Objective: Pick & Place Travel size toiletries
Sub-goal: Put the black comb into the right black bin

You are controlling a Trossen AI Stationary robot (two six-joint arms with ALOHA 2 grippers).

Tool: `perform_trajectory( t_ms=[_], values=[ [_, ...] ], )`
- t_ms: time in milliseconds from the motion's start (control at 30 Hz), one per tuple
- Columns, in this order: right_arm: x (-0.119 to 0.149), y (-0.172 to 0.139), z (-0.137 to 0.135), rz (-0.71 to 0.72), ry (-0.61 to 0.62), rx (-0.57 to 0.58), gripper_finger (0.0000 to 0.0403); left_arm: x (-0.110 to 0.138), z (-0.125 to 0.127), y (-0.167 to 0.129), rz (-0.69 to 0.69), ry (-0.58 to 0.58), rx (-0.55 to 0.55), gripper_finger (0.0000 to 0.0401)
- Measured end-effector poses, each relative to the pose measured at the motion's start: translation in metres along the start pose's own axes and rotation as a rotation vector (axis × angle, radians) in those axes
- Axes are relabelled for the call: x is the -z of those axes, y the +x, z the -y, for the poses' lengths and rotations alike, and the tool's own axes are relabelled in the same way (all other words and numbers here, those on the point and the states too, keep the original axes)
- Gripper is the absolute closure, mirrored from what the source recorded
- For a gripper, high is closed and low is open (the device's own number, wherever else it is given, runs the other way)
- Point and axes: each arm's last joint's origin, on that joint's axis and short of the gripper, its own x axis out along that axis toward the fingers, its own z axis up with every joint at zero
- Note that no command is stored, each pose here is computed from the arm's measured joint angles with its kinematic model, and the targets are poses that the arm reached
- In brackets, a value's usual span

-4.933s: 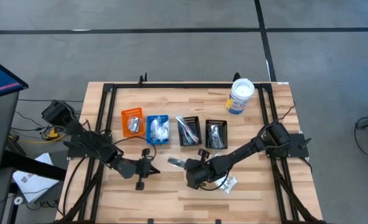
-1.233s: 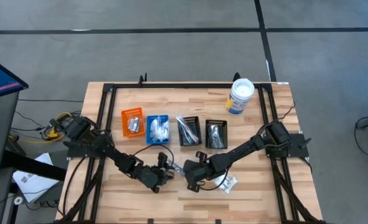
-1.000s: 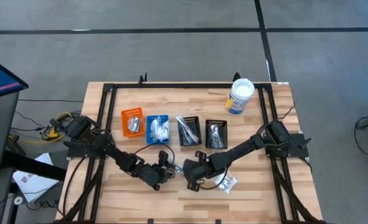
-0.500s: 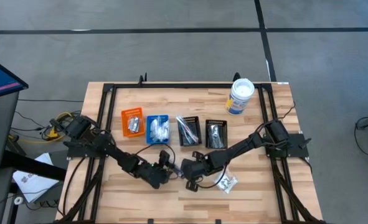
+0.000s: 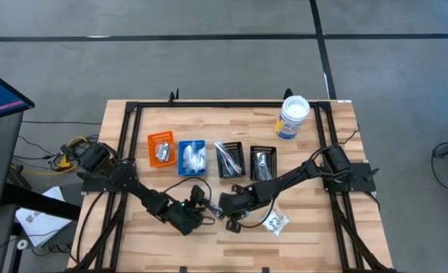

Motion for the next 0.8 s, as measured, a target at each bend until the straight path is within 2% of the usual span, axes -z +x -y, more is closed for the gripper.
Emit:
perform_trajectory(
  t_ms=[333, 533, 633, 800],
  values=[
    [-0.003, 0.000, 0.003, -0.008, -0.004, -0.040, 0.0403, 0.001, -0.002, 0.002, -0.012, 0.048, 0.001, 0.0214],
    [-0.006, 0.000, 0.002, 0.009, -0.025, -0.072, 0.0403, -0.001, -0.008, 0.002, -0.049, 0.132, -0.111, 0.0214],
    [-0.006, 0.000, 0.002, 0.011, -0.028, -0.075, 0.0403, -0.008, -0.012, 0.001, -0.035, 0.124, -0.131, 0.0214],
    [-0.006, 0.000, 0.002, 0.015, -0.045, -0.076, 0.0403, -0.012, -0.016, 0.003, -0.014, 0.105, -0.102, 0.0216]
  ],
)
